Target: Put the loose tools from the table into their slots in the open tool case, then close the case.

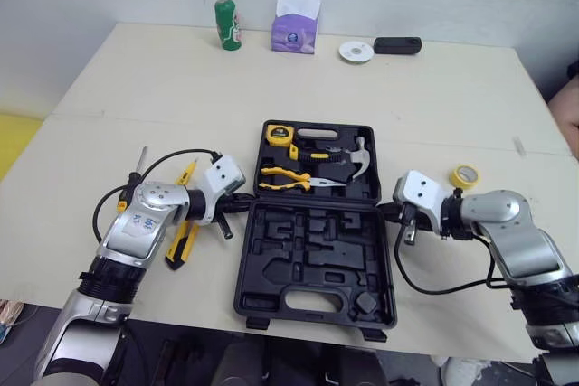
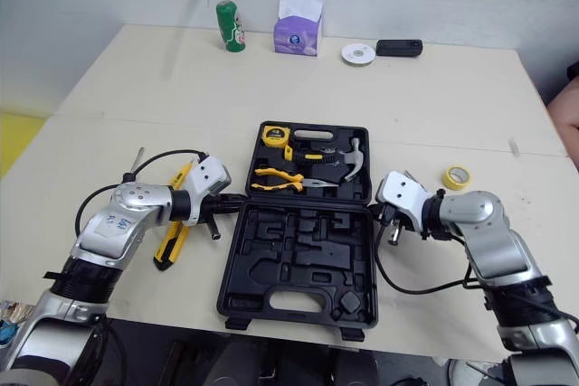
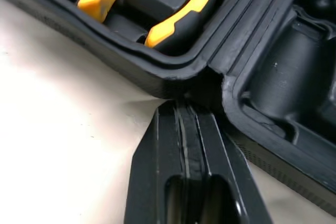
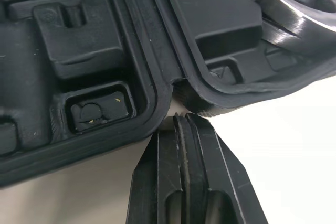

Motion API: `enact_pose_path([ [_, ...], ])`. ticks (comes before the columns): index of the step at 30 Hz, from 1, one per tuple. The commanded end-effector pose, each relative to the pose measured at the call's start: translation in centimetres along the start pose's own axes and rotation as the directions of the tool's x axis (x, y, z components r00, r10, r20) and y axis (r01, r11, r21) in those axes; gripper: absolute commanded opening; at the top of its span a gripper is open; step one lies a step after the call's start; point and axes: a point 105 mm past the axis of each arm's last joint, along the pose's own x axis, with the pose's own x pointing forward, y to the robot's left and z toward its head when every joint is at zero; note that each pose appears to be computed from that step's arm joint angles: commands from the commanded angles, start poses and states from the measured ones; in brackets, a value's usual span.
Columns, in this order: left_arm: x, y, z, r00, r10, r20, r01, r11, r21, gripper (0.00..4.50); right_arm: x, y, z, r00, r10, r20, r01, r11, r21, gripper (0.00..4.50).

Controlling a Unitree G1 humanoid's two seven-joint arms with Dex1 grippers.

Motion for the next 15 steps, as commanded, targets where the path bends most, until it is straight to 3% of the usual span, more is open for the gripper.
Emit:
enact_pose_path([
  [1, 1.2, -2.9, 0.9, 0.991, -0.131, 0.037, 0.129, 0.991, 0.044, 0.03, 0.2, 1.5, 1.4, 0.997, 0.046, 0.057, -0.045, 0.999, -0.021, 0.0],
  [15, 0.6, -1.4, 0.8, 0.996, -0.089, 0.013, 0.088, 0.994, 0.063, 0.03, 0.2, 1.5, 0.5, 0.999, 0.046, 0.023, -0.045, 0.999, -0.017, 0.0],
])
